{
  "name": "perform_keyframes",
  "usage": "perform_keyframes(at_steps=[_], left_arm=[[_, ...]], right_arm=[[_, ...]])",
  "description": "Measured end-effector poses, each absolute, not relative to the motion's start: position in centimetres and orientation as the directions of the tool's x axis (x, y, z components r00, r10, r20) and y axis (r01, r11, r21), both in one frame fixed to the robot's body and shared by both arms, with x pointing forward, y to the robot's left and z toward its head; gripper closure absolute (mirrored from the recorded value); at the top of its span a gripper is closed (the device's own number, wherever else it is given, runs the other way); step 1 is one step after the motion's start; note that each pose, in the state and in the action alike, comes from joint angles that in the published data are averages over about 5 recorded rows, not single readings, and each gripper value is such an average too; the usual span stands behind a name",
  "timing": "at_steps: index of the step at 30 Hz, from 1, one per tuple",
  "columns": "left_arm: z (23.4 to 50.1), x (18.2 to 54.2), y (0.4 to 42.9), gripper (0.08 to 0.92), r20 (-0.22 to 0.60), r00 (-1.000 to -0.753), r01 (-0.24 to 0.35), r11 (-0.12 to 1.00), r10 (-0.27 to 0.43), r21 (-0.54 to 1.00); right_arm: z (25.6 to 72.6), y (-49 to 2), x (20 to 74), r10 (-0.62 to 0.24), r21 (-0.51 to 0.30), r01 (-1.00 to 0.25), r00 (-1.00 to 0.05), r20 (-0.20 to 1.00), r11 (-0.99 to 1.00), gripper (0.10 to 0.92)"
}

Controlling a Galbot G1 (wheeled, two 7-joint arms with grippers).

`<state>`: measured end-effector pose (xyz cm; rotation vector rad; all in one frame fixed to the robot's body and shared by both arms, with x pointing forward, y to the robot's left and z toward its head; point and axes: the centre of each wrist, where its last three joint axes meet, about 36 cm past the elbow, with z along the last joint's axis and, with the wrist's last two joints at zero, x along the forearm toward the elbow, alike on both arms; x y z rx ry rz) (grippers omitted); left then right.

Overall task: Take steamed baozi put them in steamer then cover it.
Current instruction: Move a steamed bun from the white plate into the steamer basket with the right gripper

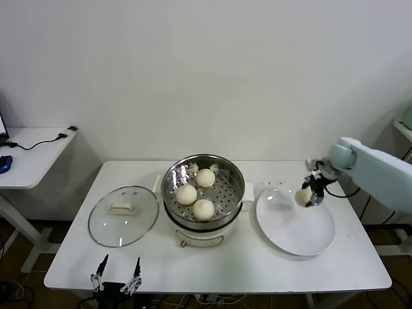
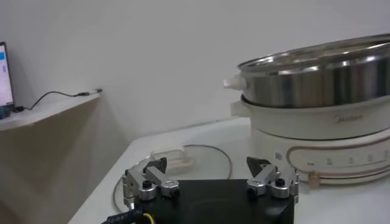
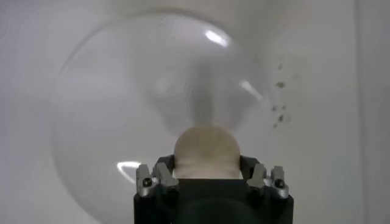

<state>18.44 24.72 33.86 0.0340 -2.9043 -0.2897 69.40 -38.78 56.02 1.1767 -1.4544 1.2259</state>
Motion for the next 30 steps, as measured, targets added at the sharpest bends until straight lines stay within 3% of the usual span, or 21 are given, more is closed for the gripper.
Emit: perform_keyframes(at_steps=[8,14,21,30], left_arm=[[34.2,18.9,24.0,0.177,0.201,-0.979,0.016,0.983,-0.022,0.185],[34.4,19.2,23.8,0.177,0.192,-0.981,0.031,0.983,-0.004,0.182],[34.5,19.2,24.1,0.177,0.187,-0.982,0.032,0.982,-0.003,0.184],[34.5,19.2,24.5,0.177,0.183,-0.983,0.03,0.983,-0.004,0.182]], right_arm=[[65.1,-31.6,71.7,-0.217,-0.195,-0.98,-0.198,0.956,0.038,0.333],[68.5,-25.3,71.9,-0.26,-0.182,-0.983,-0.177,0.949,0.004,0.33],[68.9,-18.0,71.3,-0.266,-0.157,-0.986,-0.138,0.954,-0.054,0.327],[65.2,-12.1,70.0,-0.233,-0.112,-0.988,-0.085,0.969,-0.106,0.327]])
